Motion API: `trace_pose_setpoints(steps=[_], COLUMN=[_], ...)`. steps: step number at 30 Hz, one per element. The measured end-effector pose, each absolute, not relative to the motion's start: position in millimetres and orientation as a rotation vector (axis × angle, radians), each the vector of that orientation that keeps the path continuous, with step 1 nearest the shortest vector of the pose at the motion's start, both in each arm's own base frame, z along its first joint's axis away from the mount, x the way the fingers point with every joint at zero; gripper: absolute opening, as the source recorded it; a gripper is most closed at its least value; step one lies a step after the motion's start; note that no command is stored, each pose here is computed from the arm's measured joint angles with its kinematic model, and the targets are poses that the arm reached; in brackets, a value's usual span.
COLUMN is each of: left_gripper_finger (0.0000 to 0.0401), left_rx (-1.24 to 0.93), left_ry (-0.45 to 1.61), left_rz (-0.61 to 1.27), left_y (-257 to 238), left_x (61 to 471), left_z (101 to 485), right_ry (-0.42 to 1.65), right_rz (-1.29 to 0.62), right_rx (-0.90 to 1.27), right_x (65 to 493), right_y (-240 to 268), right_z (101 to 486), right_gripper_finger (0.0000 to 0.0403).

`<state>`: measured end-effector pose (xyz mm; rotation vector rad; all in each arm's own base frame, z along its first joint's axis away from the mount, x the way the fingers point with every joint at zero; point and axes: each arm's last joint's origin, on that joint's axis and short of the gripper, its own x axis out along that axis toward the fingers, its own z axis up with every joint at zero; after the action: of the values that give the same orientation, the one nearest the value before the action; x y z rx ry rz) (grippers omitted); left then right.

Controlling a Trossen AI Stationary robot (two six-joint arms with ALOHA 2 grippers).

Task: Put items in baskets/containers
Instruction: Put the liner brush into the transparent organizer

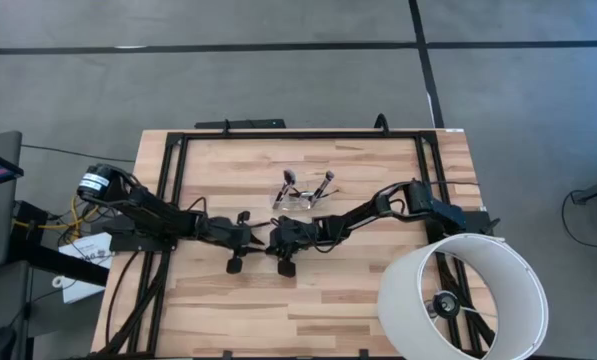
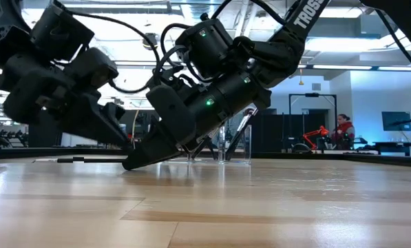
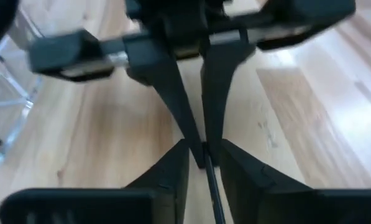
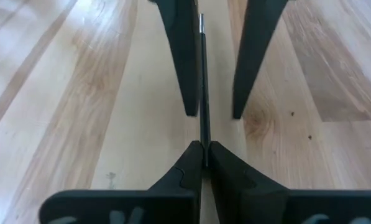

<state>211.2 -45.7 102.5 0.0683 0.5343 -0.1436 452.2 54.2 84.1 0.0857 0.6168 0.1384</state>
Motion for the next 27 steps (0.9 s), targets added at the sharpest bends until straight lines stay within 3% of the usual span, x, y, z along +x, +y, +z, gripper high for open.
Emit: trace_pose_setpoints(steps=[9,27], left_gripper_finger=[0.0123,0.0117], left_rx=[-0.074,-0.107], left_ry=[0.674,0.762], left_rz=[-0.109,-0.121], left_y=[-44,-55], left_x=[199,191], left_z=[104,97], right_ry=[0.636,0.655], right_rz=[0.129,0.116], right_rx=[0.082,0.080], right_x=[451,449], right_y=[54,51], right_z=[86,94], right_gripper_finger=[0.0010,0.0004])
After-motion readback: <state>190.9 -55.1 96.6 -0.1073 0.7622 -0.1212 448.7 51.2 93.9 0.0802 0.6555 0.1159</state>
